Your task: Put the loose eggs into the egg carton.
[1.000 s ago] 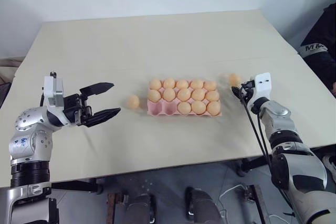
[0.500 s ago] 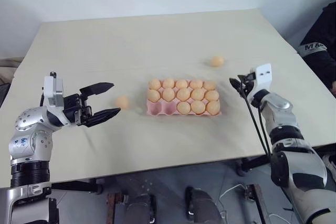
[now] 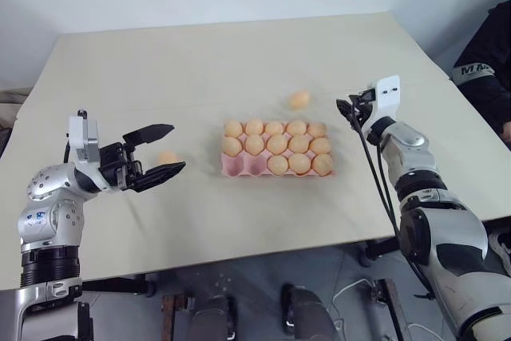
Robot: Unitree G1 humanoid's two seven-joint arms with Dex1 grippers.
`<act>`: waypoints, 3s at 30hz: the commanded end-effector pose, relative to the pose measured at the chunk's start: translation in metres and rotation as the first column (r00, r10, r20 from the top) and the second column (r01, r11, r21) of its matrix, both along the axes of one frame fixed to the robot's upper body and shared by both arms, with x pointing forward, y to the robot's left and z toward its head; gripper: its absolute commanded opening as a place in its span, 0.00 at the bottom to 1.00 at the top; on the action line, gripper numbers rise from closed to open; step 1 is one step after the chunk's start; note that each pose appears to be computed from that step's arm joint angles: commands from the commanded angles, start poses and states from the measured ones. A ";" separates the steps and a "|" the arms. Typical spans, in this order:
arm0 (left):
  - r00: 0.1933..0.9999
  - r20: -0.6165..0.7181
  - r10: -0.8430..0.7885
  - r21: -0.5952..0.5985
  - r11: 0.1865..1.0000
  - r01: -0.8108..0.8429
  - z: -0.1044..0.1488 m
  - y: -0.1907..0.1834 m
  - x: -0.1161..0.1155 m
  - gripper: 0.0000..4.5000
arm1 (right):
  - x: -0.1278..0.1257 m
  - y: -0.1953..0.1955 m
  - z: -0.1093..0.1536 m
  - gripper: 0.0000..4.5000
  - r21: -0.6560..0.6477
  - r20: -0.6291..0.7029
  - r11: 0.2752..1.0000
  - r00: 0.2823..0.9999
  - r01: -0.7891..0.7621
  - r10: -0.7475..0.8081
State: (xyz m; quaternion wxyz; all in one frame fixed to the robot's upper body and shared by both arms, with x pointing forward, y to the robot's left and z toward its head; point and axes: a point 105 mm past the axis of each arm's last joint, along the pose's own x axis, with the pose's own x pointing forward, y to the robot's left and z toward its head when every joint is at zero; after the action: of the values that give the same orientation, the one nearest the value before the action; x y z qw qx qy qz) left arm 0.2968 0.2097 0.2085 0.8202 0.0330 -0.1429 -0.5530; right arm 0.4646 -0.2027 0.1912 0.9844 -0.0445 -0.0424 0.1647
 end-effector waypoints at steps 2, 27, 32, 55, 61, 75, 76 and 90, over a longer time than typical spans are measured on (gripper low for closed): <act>0.998 0.068 0.002 0.000 1.000 -0.002 0.013 0.002 -0.006 1.00 | 0.003 0.007 0.020 0.59 -0.010 0.048 1.000 0.999 -0.016 0.016; 0.997 0.071 0.003 -0.026 1.000 -0.001 0.009 -0.003 -0.006 1.00 | 0.012 0.047 0.043 0.99 -0.112 -0.287 0.988 0.955 -0.104 0.068; 0.998 0.069 0.004 -0.030 1.000 -0.002 0.007 -0.003 -0.006 1.00 | 0.016 0.043 0.039 0.99 -0.155 -0.255 0.987 0.967 -0.048 0.007; 0.998 0.054 0.029 -0.045 0.999 -0.027 0.002 -0.002 -0.017 1.00 | -0.007 -0.068 0.012 0.99 -0.108 -0.137 0.974 0.968 0.198 -0.212; 0.998 0.049 0.035 -0.048 0.998 -0.033 0.000 -0.002 -0.016 1.00 | -0.043 -0.098 -0.032 0.99 -0.038 -0.239 0.966 0.937 0.255 -0.256; 0.998 0.057 0.020 -0.046 0.999 -0.017 0.004 -0.005 -0.011 1.00 | -0.100 -0.080 -0.068 0.99 0.015 -0.339 0.966 0.910 0.259 -0.239; 0.998 0.056 0.020 -0.046 0.999 -0.018 0.004 -0.005 -0.010 1.00 | -0.103 -0.081 -0.072 0.99 0.007 -0.345 0.964 0.905 0.267 -0.248; 0.998 0.062 0.022 -0.050 0.999 -0.019 0.004 -0.007 -0.008 1.00 | -0.097 -0.075 -0.063 0.37 0.031 -0.287 0.963 0.925 0.268 -0.248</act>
State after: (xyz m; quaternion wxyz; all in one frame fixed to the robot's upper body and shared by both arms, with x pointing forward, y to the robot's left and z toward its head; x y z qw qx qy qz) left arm 0.2904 0.2027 0.2035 0.8256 0.0189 -0.1644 -0.5395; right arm 0.3638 -0.2815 0.1129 0.9914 0.0101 0.1275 0.0290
